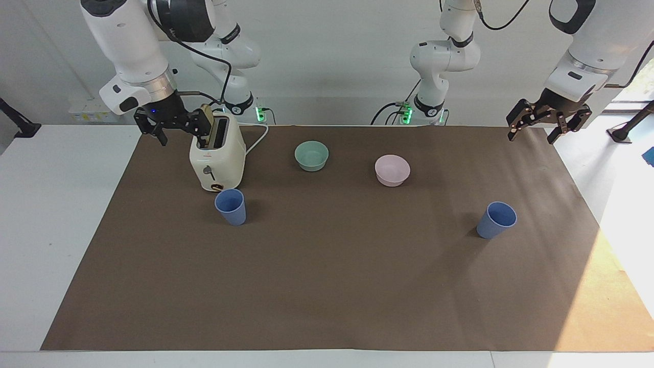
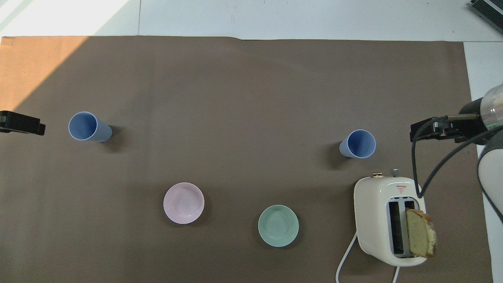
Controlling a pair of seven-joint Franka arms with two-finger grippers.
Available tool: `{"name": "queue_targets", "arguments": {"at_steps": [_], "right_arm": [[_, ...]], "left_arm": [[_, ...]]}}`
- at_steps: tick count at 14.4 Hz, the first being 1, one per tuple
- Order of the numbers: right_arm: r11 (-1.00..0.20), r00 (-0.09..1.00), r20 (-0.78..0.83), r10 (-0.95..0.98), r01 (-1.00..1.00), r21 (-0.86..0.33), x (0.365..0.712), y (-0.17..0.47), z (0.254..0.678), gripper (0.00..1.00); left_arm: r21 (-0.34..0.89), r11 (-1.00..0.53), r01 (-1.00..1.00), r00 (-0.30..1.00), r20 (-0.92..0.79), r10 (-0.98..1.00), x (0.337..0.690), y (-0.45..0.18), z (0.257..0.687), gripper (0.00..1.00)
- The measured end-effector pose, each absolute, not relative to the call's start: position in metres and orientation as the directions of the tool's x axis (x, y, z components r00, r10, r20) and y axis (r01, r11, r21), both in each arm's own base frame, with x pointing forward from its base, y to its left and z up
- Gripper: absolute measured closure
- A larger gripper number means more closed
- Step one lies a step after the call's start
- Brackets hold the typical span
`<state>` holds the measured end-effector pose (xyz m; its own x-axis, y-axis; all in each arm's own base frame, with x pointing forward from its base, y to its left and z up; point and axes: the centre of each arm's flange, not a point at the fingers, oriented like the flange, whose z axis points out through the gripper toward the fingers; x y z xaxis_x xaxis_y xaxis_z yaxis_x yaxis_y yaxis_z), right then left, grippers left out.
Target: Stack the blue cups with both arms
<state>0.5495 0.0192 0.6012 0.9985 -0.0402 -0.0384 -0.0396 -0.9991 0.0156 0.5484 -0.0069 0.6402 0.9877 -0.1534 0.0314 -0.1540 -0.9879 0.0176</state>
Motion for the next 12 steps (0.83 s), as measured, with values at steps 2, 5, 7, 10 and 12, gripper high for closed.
{"name": "queue_targets", "arguments": {"at_steps": [2, 5, 7, 10, 12], "right_arm": [[-0.999, 0.998, -0.038, -0.04, -0.04, 0.016, 0.5495, 0.0192, 0.6012, 0.0], [-0.999, 0.998, -0.038, -0.04, -0.04, 0.016, 0.5495, 0.0192, 0.6012, 0.0], [-0.999, 0.998, -0.038, -0.04, -0.04, 0.016, 0.5495, 0.0192, 0.6012, 0.0], [-0.999, 0.998, -0.038, -0.04, -0.04, 0.016, 0.5495, 0.0192, 0.6012, 0.0], [-0.999, 0.998, -0.038, -0.04, -0.04, 0.016, 0.5495, 0.0192, 0.6012, 0.0]], "left_arm": [[0.018, -0.988, -0.154, 0.988, 0.03, -0.153, 0.5481, -0.0068, 0.6402, 0.0], [0.018, -0.988, -0.152, 0.988, 0.028, -0.152, 0.5475, -0.0058, 0.6396, 0.0], [0.018, -0.988, -0.152, 0.988, 0.029, -0.151, 0.5473, -0.0055, 0.6399, 0.0], [0.018, -0.988, -0.151, 0.988, 0.028, -0.15, 0.5472, -0.0051, 0.6397, 0.0], [0.018, -0.988, -0.151, 0.988, 0.028, -0.15, 0.5472, -0.0051, 0.6396, 0.0]]}}
